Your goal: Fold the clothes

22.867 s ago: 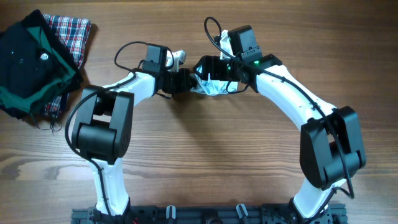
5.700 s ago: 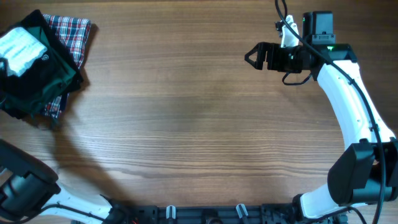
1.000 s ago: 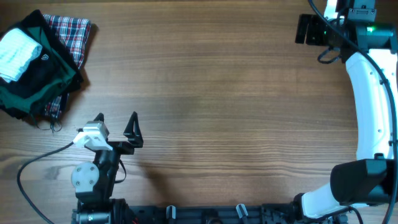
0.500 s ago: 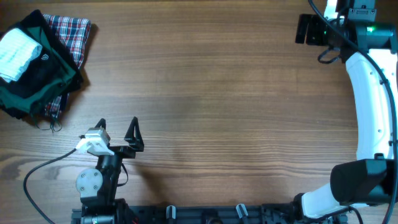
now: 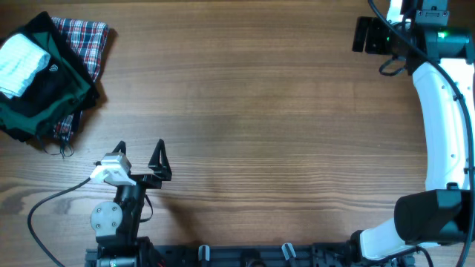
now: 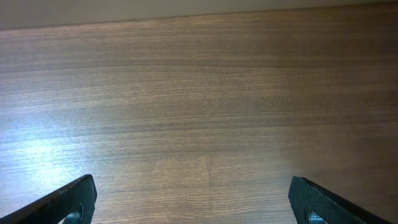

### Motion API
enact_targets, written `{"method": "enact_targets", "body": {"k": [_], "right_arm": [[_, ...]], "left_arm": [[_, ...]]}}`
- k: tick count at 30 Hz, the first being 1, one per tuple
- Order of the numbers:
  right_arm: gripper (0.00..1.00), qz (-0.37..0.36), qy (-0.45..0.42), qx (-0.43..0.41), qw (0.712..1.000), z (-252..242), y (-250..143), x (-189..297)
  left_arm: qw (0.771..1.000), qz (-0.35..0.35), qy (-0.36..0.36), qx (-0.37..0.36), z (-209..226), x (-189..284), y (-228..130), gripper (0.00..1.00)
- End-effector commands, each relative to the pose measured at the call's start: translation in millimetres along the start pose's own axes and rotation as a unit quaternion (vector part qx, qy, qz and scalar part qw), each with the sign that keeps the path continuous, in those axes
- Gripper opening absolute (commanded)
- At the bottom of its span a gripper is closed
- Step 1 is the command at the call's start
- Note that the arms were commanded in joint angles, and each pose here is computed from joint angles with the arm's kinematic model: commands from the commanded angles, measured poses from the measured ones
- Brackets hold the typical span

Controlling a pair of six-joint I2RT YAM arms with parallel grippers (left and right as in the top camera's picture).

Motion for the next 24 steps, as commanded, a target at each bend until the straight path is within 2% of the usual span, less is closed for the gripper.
{"method": "enact_targets", "body": {"k": [1, 21, 24], "right_arm": [[1.0, -0.022, -0.004, -0.008, 1.0, -1, 9, 13], [1.0, -0.022, -0.004, -0.008, 1.0, -1, 9, 13], [1.0, -0.043, 0.002, -0.007, 0.999, 1, 12, 33]], "left_arm": [[1.0, -0.003, 0.01, 0.006, 3, 0, -1, 1.0], [1.0, -0.003, 0.01, 0.006, 3, 0, -1, 1.0], [1.0, -0.003, 0.01, 0.006, 3, 0, -1, 1.0]]}}
Point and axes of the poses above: each gripper's point midway between its finger pads, its own x axis back along the fingers, its own z axis along the line the jaws close on, y = z × x, the point moved 6 cm from there along x, back along the fingers, and after that the axes turned 10 degrees about -x, right-handed, at the moved point
